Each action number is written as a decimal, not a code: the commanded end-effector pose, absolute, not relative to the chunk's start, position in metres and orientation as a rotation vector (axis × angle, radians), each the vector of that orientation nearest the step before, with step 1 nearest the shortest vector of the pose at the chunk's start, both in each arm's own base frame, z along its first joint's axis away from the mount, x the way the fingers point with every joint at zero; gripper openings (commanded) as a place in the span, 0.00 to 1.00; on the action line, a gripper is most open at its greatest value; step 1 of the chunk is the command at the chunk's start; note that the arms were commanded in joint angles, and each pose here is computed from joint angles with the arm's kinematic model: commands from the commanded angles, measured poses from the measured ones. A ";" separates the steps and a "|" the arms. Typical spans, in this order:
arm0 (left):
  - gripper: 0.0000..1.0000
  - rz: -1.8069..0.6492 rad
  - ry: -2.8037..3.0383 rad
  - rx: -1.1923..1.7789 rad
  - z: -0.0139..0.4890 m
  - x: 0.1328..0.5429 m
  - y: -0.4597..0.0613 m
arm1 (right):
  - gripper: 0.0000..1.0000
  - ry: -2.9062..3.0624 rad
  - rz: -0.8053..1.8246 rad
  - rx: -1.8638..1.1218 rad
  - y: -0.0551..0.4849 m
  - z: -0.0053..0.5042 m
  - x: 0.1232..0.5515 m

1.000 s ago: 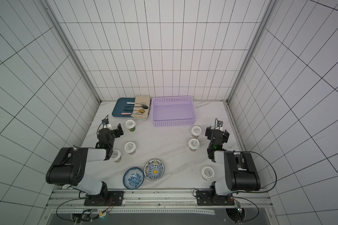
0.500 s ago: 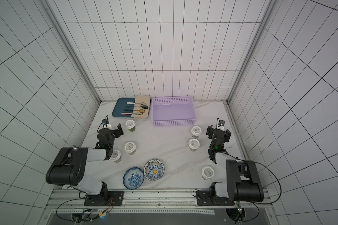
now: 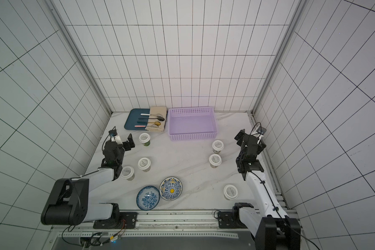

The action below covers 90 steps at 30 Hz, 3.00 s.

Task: Put the yogurt in the basket
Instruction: Pick up the basket from the center of the board.

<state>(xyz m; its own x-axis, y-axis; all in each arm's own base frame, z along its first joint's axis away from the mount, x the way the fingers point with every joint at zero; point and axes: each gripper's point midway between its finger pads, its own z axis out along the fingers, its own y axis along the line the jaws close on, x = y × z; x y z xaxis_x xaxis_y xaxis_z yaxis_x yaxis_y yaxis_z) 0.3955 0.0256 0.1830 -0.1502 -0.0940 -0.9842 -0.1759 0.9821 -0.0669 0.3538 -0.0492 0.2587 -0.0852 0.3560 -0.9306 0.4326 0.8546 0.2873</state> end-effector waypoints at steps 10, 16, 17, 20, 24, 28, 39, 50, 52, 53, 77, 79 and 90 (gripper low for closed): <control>0.98 -0.036 1.922 -0.264 0.272 0.349 0.015 | 0.99 1.908 0.282 0.883 -0.012 0.269 0.335; 0.97 -0.123 1.959 -0.317 0.269 0.314 0.022 | 0.99 1.993 0.347 0.903 0.022 0.257 0.339; 0.97 -0.128 1.963 -0.335 0.265 0.310 0.026 | 0.99 2.004 0.359 0.905 0.028 0.255 0.341; 0.98 -0.142 1.960 -0.314 0.255 0.305 0.026 | 0.99 2.028 0.381 0.919 0.043 0.250 0.349; 0.98 -0.120 1.947 -0.294 0.245 0.307 0.029 | 0.99 2.062 0.387 0.925 0.066 0.242 0.361; 0.98 -0.139 1.937 -0.259 0.237 0.309 0.024 | 1.00 2.093 0.397 0.899 0.097 0.233 0.372; 0.98 -0.099 1.934 -0.240 0.236 0.307 0.029 | 0.98 2.213 0.445 0.821 0.189 0.204 0.408; 0.98 -0.099 1.919 -0.223 0.240 0.309 0.027 | 0.94 2.290 0.450 0.840 0.242 0.167 0.446; 0.98 -0.098 1.926 -0.230 0.239 0.308 0.028 | 0.94 2.304 0.432 0.842 0.245 0.162 0.451; 0.98 -0.088 1.929 -0.230 0.238 0.308 0.028 | 0.93 2.305 0.430 0.844 0.248 0.160 0.454; 0.98 -0.102 1.913 -0.207 0.240 0.311 0.023 | 0.70 2.424 0.371 0.861 0.277 0.095 0.460; 0.98 -0.102 1.920 -0.210 0.239 0.310 0.024 | 0.62 2.406 0.365 0.863 0.274 0.102 0.460; 0.98 -0.096 1.902 -0.194 0.242 0.310 0.022 | 0.34 2.377 0.328 0.831 0.260 0.103 0.457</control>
<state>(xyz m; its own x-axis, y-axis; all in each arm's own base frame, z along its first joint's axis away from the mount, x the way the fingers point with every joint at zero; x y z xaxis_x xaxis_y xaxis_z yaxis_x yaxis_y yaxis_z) 0.3095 0.0232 0.2358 -0.3527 -0.1975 -0.9146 -0.1025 0.9797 -0.1721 0.4595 0.2664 0.0944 -0.6410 0.6379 -0.4269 0.4944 0.7685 0.4062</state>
